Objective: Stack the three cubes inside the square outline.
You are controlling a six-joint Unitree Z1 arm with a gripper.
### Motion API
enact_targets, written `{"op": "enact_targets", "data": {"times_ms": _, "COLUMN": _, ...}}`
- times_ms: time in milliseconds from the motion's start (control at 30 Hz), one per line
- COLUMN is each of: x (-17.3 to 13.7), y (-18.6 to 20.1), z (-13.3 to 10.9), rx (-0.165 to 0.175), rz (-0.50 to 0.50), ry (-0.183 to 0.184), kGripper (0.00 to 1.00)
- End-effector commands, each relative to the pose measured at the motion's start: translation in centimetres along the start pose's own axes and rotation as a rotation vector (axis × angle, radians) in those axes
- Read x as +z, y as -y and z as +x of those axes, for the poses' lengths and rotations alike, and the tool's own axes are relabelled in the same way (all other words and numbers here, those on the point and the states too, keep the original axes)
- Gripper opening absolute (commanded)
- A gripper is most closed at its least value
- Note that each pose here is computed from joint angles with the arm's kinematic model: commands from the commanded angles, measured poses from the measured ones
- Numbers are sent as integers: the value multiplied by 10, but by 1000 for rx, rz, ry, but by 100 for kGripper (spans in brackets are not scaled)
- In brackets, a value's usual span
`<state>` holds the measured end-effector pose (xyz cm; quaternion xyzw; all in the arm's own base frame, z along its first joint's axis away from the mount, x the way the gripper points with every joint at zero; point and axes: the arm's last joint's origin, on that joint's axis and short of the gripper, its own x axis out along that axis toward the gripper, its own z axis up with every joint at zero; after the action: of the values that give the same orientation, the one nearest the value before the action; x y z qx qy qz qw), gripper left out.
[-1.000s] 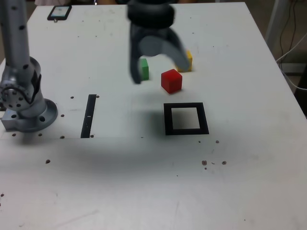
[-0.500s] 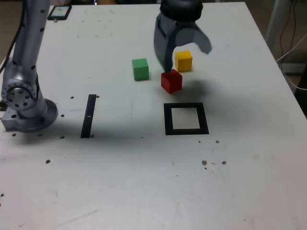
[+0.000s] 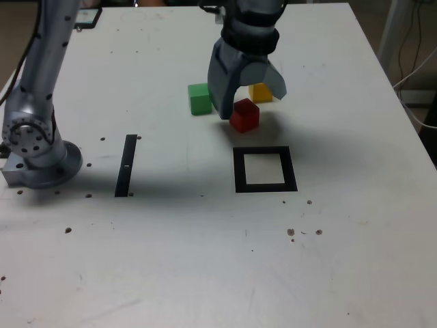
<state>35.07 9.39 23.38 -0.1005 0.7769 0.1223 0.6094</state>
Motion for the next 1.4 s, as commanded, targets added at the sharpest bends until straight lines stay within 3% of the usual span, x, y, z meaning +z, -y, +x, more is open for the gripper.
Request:
{"op": "enact_targets", "data": {"times_ms": 0, "x": 5, "y": 1, "z": 3, "rx": 4, "rz": 1, "ry": 2, "kGripper": 99}}
{"op": "enact_targets", "data": {"times_ms": 200, "x": 12, "y": -5, "z": 10, "rx": 22, "rz": -10, "ry": -20, "kGripper": 94}}
{"op": "enact_targets", "data": {"times_ms": 467, "x": 18, "y": -5, "z": 22, "rx": -12, "rz": 10, "ry": -54, "kGripper": 82}}
{"op": "enact_targets", "data": {"times_ms": 800, "x": 17, "y": -4, "z": 21, "rx": -14, "rz": 29, "ry": -50, "kGripper": 58}}
{"op": "enact_targets", "data": {"times_ms": 1100, "x": 19, "y": -5, "z": 21, "rx": -51, "rz": 64, "ry": -42, "kGripper": 30}}
{"op": "enact_targets", "data": {"times_ms": 1267, "x": 18, "y": -5, "z": 21, "rx": -82, "rz": 109, "ry": -35, "kGripper": 26}}
{"op": "enact_targets", "data": {"times_ms": 1367, "x": 16, "y": -3, "z": 20, "rx": -82, "rz": 124, "ry": -29, "kGripper": 26}}
